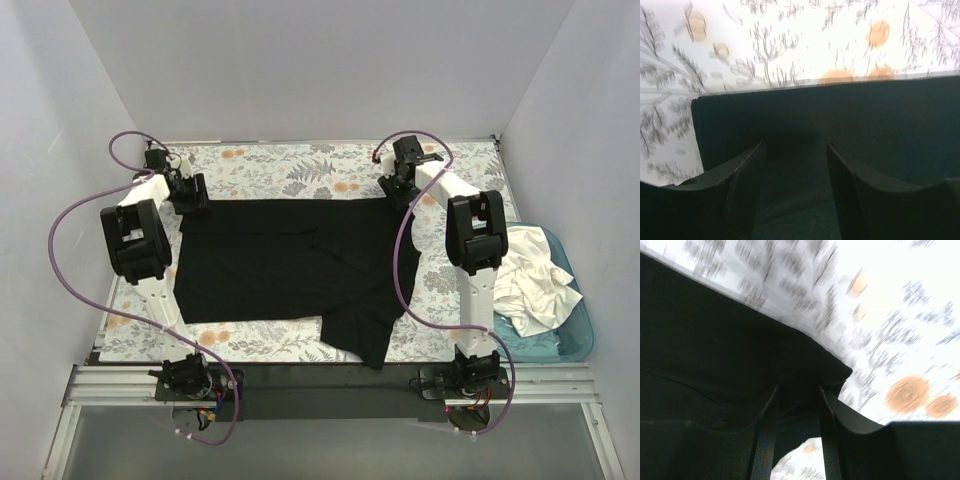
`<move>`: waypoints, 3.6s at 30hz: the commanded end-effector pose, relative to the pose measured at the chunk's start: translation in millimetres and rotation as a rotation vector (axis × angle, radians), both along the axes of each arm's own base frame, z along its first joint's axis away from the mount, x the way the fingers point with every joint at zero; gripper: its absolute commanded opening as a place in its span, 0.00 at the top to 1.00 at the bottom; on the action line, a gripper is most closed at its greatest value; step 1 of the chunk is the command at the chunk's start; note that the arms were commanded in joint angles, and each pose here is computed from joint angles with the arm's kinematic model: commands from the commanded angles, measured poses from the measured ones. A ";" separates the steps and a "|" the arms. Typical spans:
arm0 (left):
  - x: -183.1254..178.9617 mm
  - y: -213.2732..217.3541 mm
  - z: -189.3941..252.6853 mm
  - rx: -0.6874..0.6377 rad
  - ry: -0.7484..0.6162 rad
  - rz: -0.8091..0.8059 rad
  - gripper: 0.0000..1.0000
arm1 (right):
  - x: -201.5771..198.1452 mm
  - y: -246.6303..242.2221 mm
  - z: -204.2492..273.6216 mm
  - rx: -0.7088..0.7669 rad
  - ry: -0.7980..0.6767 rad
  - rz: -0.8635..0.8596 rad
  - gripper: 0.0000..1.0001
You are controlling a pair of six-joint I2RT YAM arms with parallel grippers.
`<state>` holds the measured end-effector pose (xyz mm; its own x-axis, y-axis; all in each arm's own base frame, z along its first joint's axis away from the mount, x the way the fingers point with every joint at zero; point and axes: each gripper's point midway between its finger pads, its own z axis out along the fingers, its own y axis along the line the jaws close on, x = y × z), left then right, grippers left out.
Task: Fold and stack the t-shirts
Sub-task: Fold the tshirt
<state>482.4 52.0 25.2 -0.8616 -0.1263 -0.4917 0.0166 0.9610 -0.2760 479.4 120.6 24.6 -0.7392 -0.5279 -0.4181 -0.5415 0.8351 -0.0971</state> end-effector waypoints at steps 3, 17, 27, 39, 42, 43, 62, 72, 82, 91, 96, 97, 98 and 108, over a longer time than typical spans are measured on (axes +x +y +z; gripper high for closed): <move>20.6 10.5 -33.9 0.002 0.044 0.035 0.49 | 43.9 -34.4 -30.4 -0.147 -0.036 -0.013 0.58; 76.3 -12.8 122.1 -0.088 -0.318 -0.139 0.25 | 92.6 12.7 131.5 0.052 -0.382 0.139 0.02; -64.7 -48.4 153.5 -0.158 -0.231 -0.496 0.19 | -107.7 57.0 162.9 0.223 -0.070 0.567 0.05; -195.0 -63.7 110.9 -0.065 -0.125 -0.637 0.30 | -251.0 22.4 52.5 0.063 0.278 0.654 0.27; -203.5 -64.6 104.5 -0.063 -0.116 -0.638 0.30 | -248.3 19.3 38.6 0.039 0.279 0.633 0.30; -204.9 -65.4 102.5 -0.067 -0.109 -0.640 0.30 | -247.7 20.2 36.4 0.042 0.283 0.617 0.31; -196.8 -51.4 92.3 -0.014 -0.064 -0.602 0.32 | -249.2 41.2 12.5 0.053 0.302 0.648 0.49; -207.5 -50.3 76.6 -0.020 -0.017 -0.644 0.35 | -245.9 42.3 3.6 0.043 0.286 0.627 0.70; -223.7 -38.6 65.9 0.063 -0.110 -0.895 0.52 | -246.8 40.7 9.8 0.040 0.277 0.621 0.99; -233.2 -15.7 40.7 0.162 -0.103 -1.162 0.60 | -249.6 40.4 16.6 0.044 0.294 0.612 0.99; -245.1 5.3 23.3 0.226 -0.027 -1.243 0.59 | -248.6 42.4 21.1 0.050 0.299 0.610 0.99; -247.7 8.4 19.9 0.237 -0.017 -1.251 0.59 | -248.4 43.1 21.5 0.053 0.300 0.610 0.99; -249.6 12.0 18.2 0.253 -0.008 -1.257 0.59 | -249.0 42.6 21.5 0.054 0.306 0.607 0.99; -249.8 25.6 2.1 0.308 0.027 -1.274 0.59 | -251.9 43.1 18.0 0.055 0.337 0.615 0.99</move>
